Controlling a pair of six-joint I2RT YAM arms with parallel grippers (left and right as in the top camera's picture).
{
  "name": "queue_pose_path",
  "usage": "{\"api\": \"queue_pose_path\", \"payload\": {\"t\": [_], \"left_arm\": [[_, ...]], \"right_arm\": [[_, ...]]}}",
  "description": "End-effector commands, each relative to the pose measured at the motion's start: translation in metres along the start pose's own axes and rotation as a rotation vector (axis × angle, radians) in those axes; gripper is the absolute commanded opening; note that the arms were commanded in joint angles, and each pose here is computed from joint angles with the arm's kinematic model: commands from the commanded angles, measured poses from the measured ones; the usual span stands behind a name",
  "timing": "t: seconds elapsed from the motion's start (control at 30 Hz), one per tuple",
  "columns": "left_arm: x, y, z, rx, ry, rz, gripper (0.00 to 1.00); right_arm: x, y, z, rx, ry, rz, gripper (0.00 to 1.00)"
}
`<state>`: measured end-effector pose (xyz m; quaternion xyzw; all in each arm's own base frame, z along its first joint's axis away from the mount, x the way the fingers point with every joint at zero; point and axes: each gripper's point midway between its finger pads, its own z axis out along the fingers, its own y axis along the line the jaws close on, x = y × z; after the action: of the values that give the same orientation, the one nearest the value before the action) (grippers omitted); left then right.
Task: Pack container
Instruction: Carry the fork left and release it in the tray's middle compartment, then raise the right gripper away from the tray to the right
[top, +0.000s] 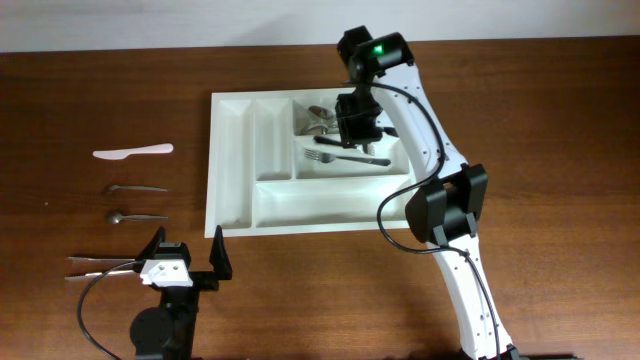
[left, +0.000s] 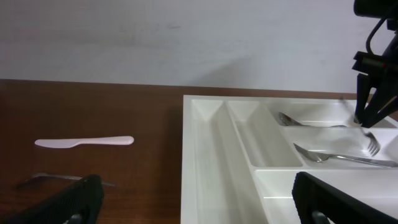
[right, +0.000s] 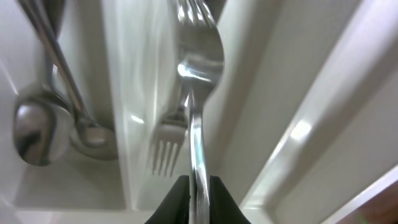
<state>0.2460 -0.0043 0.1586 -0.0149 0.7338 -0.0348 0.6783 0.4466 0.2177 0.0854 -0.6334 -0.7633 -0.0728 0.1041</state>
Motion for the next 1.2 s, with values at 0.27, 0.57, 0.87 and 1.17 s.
{"api": "queue_pose_path", "payload": {"t": [0.27, 0.57, 0.87, 1.17], "left_arm": [[0.001, 0.000, 0.000, -0.001, -0.002, 0.016, 0.99], [0.001, 0.000, 0.000, -0.001, -0.002, 0.016, 0.99], [0.001, 0.000, 0.000, -0.001, -0.002, 0.016, 0.99], [0.001, 0.000, 0.000, -0.001, -0.002, 0.016, 0.99]], "right_arm": [[-0.005, -0.011, -0.006, 0.020, -0.060, -0.004, 0.43], [-0.079, 0.007, -0.031, -0.026, -0.285, -0.203, 0.71], [-0.209, 0.029, -0.138, -0.097, -0.557, -0.731, 0.68], [-0.250, 0.014, -0.176, 0.013, -0.626, -1.274, 0.64]]}}
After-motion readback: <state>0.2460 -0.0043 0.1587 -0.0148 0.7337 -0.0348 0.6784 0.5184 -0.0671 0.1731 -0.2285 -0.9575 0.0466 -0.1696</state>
